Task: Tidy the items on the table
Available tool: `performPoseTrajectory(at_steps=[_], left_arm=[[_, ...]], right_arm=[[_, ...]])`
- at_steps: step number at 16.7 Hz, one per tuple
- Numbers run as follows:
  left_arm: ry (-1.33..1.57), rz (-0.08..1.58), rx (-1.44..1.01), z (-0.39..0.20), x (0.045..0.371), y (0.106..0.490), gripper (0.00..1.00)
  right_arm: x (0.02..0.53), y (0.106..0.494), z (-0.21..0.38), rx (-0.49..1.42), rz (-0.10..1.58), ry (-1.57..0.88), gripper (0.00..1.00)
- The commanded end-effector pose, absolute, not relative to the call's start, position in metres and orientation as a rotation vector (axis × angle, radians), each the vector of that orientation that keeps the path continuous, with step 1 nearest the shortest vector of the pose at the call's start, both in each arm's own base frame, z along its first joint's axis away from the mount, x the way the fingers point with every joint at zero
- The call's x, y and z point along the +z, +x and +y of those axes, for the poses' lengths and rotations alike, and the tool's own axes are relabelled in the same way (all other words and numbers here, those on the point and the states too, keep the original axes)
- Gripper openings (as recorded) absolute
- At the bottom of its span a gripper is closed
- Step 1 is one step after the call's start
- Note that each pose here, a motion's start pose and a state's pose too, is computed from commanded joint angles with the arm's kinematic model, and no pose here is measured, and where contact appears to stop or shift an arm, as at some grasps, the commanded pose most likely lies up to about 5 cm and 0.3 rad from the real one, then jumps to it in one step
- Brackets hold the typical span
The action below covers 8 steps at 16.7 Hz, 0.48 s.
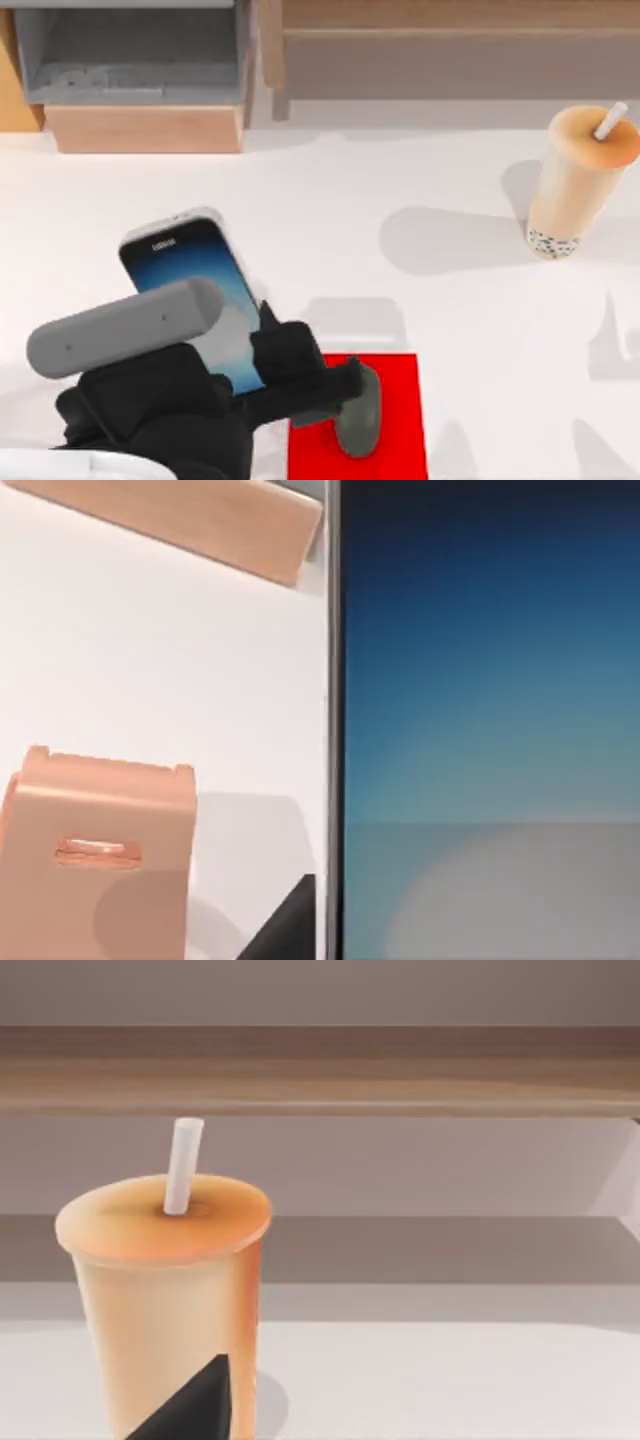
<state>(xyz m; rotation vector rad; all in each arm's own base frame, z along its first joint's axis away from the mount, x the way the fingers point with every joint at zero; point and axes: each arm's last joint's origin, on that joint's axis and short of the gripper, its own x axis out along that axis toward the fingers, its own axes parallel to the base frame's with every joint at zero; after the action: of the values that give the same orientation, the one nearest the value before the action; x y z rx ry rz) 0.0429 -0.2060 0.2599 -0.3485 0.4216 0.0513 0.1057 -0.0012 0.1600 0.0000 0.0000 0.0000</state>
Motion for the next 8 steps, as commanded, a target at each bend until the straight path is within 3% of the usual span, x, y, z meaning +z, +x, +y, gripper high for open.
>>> performPoseTrajectory(at_steps=[4, 8], left_arm=[[-0.406, 0.407, 0.010, -0.206, 0.266, 0.051, 0.00], [-0.222, 0.422, 0.092, -0.192, 0.231, 0.071, 0.00]], right_arm=[[0.160, 0.106, -0.001, 0.000, 0.000, 0.000, 1.00], [0.160, 0.106, -0.001, 0.000, 0.000, 0.000, 1.00]])
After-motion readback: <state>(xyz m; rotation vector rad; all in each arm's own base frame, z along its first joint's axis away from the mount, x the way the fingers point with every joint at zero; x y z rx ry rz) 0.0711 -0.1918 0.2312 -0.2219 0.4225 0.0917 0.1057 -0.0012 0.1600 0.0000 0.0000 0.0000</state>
